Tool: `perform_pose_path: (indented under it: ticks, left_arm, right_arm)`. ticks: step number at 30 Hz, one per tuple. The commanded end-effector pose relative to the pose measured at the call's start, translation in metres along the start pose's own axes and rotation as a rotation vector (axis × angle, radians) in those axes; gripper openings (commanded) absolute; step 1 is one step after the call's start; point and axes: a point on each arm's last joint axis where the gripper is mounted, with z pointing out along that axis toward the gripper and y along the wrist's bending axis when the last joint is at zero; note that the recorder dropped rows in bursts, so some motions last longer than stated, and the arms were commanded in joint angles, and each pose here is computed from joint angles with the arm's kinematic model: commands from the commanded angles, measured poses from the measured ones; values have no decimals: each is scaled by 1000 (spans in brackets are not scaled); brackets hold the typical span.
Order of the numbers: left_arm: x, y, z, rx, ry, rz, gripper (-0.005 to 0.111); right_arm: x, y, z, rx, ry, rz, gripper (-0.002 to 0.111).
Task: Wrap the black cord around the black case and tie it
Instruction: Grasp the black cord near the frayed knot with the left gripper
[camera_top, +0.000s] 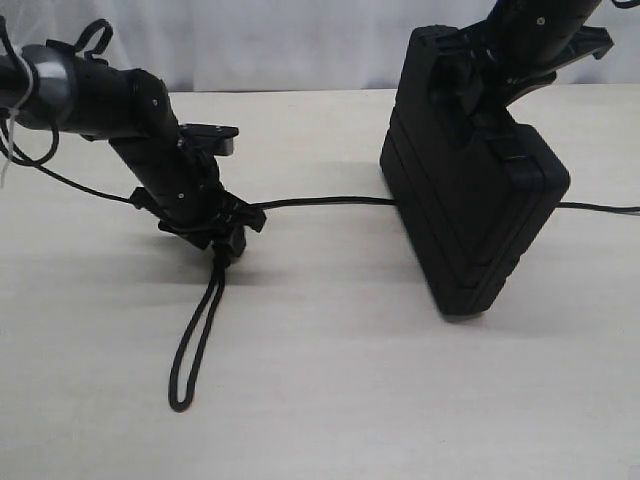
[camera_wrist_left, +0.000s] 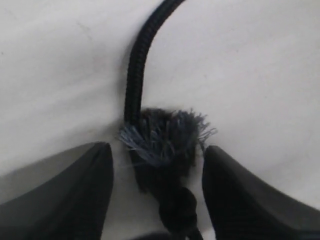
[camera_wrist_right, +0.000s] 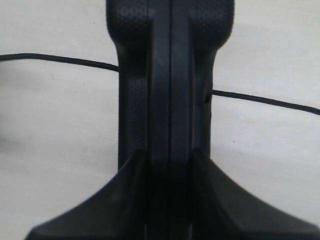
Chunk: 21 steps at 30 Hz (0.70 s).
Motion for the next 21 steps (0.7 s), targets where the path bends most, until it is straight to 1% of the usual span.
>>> perform_pose_path:
  ticks: [1, 2, 3, 6, 7, 12, 13, 15, 16, 17, 19, 21]
  left_arm:
    - [5, -6, 15, 7, 56, -22, 30]
    - [5, -6, 16, 12, 55, -32, 26]
    - [5, -7, 16, 27, 54, -51, 14]
    - [1, -10, 16, 60, 21, -99, -1]
    - [-3, -14, 16, 100, -26, -167, 0]
    - [-17, -19, 14, 199, -154, -403, 0]
    - [-18, -19, 13, 210, -161, -422, 1]
    - [-19, -20, 13, 219, -169, -440, 7]
    - [-19, -20, 13, 224, -169, -448, 12]
    - [-19, -20, 13, 225, -165, -439, 24]
    - [-18, -21, 13, 232, -149, -415, 41]
    - [-19, -24, 10, 243, -139, -345, 53]
  right_arm:
    - [2, -5, 6, 19, 36, -15, 4]
    - [2, -5, 6, 19, 36, -15, 4]
    - [2, -5, 6, 19, 36, -15, 4]
    - [2, -5, 6, 19, 36, -15, 4]
    - [2, -5, 6, 19, 36, -15, 4]
    - [2, -5, 6, 19, 36, -15, 4]
    - [2, -5, 6, 19, 36, -15, 4]
    - [2, -5, 6, 19, 36, -15, 4]
    - [2, -5, 6, 19, 36, -15, 4]
    - [2, -5, 6, 19, 36, -15, 4]
    - [2, -5, 6, 19, 36, -15, 4]
    - [2, -5, 6, 19, 36, -15, 4]
